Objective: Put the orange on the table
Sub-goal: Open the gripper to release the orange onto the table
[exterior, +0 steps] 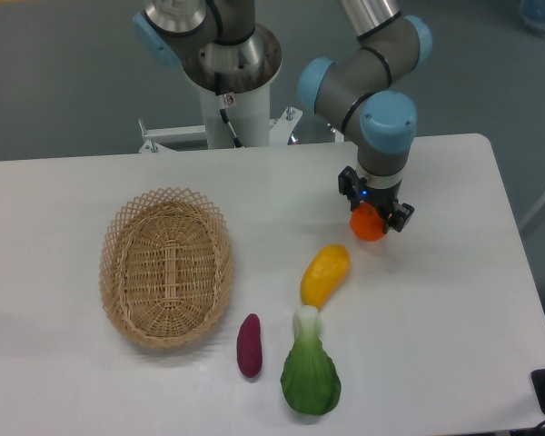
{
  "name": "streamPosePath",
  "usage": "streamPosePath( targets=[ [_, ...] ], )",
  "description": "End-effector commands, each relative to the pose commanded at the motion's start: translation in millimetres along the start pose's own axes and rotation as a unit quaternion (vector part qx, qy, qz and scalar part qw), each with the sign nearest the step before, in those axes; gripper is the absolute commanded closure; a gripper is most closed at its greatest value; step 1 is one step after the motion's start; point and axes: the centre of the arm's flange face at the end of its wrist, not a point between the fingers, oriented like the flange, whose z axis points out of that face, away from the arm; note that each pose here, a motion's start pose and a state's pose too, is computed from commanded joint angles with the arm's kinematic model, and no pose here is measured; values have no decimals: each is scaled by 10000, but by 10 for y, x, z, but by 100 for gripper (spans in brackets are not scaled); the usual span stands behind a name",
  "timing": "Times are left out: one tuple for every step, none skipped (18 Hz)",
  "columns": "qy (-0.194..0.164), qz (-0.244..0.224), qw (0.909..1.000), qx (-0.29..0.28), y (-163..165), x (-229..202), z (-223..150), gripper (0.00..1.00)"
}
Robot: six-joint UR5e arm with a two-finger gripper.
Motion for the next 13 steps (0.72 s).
streamPosePath(
  targets=[
    [-1, 7, 10000, 0, -8, 3, -1, 0],
    [-7, -1, 10000, 9, -8, 4, -9, 0],
    [-6, -1, 10000, 32, -21, 7, -10, 0],
    [-17, -10, 10000, 64, -27, -4, -22, 0],
    [-14, -33, 9999, 131, -10, -19, -24, 0],
    [-19, -65, 9996, 269, -6, -44, -40, 0],
    [-14, -104, 9990, 435, 0, -69, -54, 0],
    [-29, -180, 9983, 548, 65, -113, -72, 0],
    [-92, -237, 9980, 586, 165, -173, -117, 0],
    [-171, -316, 9975, 606, 215, -245, -186, 0],
    [-290, -344, 9970, 637, 233, -337, -289, 0],
    [-404, -341, 9964, 656, 222, -412, -391, 0],
    [-466, -336, 9962, 655, 207, -491, -443, 0]
  ],
)
